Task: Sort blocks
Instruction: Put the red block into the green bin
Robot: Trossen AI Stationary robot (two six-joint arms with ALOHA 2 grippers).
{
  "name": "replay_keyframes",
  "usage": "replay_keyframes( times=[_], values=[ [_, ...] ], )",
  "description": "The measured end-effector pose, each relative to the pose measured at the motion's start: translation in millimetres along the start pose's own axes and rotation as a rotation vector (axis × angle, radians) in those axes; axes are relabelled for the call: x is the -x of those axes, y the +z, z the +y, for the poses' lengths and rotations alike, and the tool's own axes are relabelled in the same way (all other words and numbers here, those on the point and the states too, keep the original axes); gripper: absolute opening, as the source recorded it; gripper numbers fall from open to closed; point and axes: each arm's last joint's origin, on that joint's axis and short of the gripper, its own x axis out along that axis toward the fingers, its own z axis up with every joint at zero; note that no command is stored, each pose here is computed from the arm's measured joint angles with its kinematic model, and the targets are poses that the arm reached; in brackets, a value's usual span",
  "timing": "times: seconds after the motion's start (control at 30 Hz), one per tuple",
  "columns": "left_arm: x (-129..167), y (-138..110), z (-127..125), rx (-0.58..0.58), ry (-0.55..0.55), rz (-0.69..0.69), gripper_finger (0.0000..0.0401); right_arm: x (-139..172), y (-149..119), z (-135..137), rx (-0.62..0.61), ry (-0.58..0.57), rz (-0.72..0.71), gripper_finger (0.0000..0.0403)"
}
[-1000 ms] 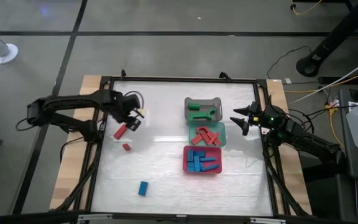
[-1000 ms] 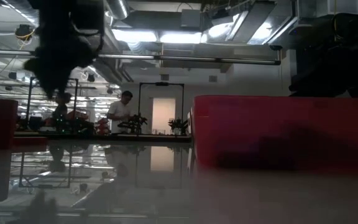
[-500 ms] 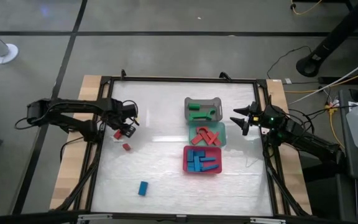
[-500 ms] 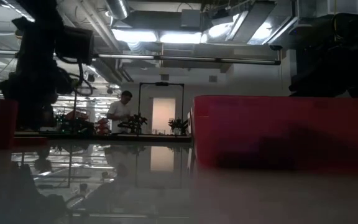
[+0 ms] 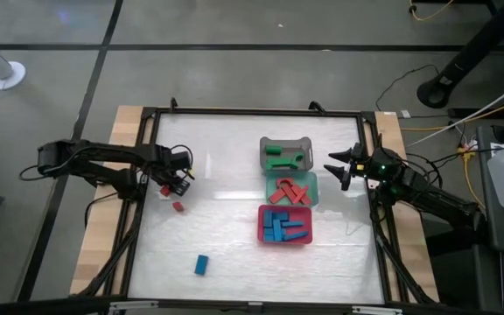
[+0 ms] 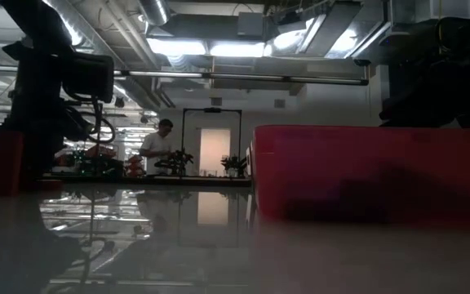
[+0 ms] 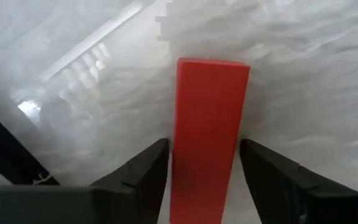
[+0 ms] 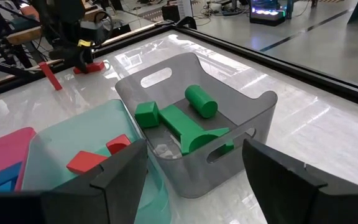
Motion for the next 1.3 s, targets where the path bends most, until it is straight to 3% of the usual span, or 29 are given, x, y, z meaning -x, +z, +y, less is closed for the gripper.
replay_keyframes(
  times=[0.2,0.3,0.43,0.6,0.8,0.9,1.0,1.13,1.3],
  values=[
    [0,0,-1,0.016,-0.034,0.020,0.0110,0,0,0,0.000,0.000,0.000,0.0264],
    [1,1,-4,0.057,-0.071,0.025,0.0108,0,0,0,0.000,0.000,0.000,0.0264],
    [3,7,-12,0.075,-0.208,-0.021,0.0108,0,0,0,0.000,0.000,0.000,0.0264],
    [17,27,-30,0.065,-0.454,-0.252,0.0108,0,0,0,0.000,0.000,0.000,0.0264],
    [54,55,-56,0.132,-0.857,-0.628,0.0108,0,0,0,0.000,0.000,0.000,0.0264],
    [71,61,-70,0.129,-1.032,-0.792,0.0108,0,0,0,0.000,0.000,0.000,0.0264],
    [79,61,-84,0.104,-1.139,-0.902,0.0108,0,0,0,0.000,0.000,0.000,0.0264],
    [79,61,-109,0.092,-1.153,-0.934,0.0108,0,0,0,0.000,0.000,0.000,0.0264],
    [79,73,-152,-0.038,-1.098,-0.951,0.0112,0,0,0,0.000,0.000,0.000,0.0264]
  ],
)
